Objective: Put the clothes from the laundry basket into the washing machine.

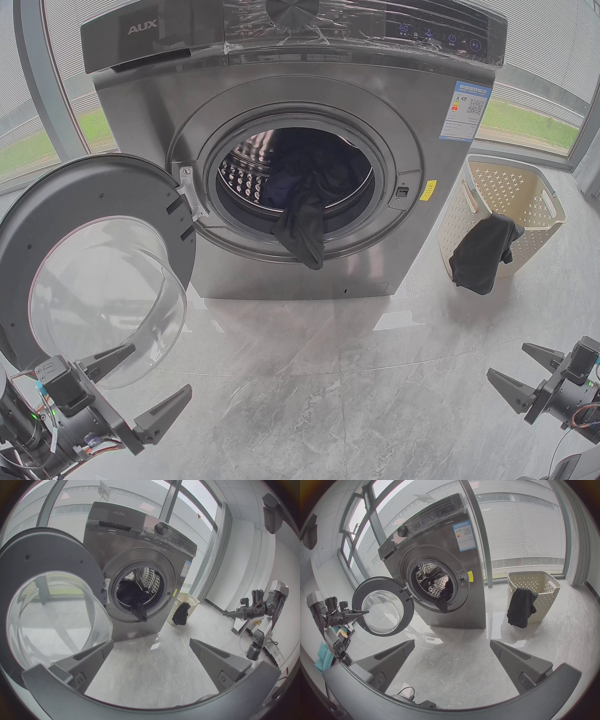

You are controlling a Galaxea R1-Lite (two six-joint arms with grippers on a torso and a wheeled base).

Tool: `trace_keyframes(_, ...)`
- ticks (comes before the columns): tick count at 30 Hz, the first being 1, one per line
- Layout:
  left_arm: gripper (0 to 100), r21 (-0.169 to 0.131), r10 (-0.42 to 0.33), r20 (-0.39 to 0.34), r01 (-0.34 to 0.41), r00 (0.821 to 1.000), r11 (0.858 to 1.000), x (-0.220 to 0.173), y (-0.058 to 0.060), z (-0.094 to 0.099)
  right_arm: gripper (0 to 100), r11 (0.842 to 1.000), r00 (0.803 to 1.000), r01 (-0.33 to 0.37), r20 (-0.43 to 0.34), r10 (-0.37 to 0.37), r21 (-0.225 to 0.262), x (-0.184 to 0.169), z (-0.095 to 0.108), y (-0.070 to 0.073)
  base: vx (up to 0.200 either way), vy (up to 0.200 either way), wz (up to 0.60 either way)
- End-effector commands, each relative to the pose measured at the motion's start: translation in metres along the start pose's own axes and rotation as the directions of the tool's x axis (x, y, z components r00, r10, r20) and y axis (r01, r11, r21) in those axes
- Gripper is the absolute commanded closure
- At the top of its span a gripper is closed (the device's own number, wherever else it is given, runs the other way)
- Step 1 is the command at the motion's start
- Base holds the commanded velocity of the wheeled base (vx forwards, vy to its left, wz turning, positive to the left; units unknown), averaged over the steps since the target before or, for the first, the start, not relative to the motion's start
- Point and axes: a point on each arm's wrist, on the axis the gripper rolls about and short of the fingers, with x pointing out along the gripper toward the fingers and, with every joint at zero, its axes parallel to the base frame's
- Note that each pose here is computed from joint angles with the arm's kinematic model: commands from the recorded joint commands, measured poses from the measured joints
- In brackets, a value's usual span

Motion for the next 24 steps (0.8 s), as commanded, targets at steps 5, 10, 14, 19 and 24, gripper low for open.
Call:
trace_keyframes(5, 0, -0.024, 0.01, 0.081, -0.008, 0.997, 1.0, -0.027, 0.006, 0.011, 0, 1.0, 0.999, 0.002, 0.04, -0.002, 0.012, -0.012, 0.002, -0.004, 0.0, 0.0, 0.0)
trace_keyframes(10, 0, -0.072, 0.012, 0.097, -0.005, 0.995, 0.997, -0.017, 0.003, 0.025, 0, 1.0, 1.0, -0.019, 0.017, 0.019, 0.014, -0.003, 0.006, -0.001, 0.0, 0.0, 0.0)
trace_keyframes(14, 0, -0.107, 0.038, 0.084, -0.029, 0.996, 0.994, -0.008, 0.004, 0.028, 0, 1.0, 1.0, -0.019, -0.02, 0.019, 0.013, 0.006, 0.006, 0.001, 0.05, 0.0, 0.0)
trace_keyframes(19, 0, -0.097, 0.035, 0.052, -0.03, 0.998, 0.995, -0.001, 0.003, 0.024, 0, 1.0, 0.999, -0.016, -0.043, 0.016, 0.012, 0.015, 0.008, 0.003, 0.2, 0.0, 0.0)
trace_keyframes(24, 0, -0.092, 0.023, 0.036, -0.019, 0.999, 0.996, 0.004, 0.002, 0.023, 0, 1.0, 0.998, -0.012, -0.06, 0.012, 0.011, 0.019, 0.007, 0.004, 0.2, 0.0, 0.0)
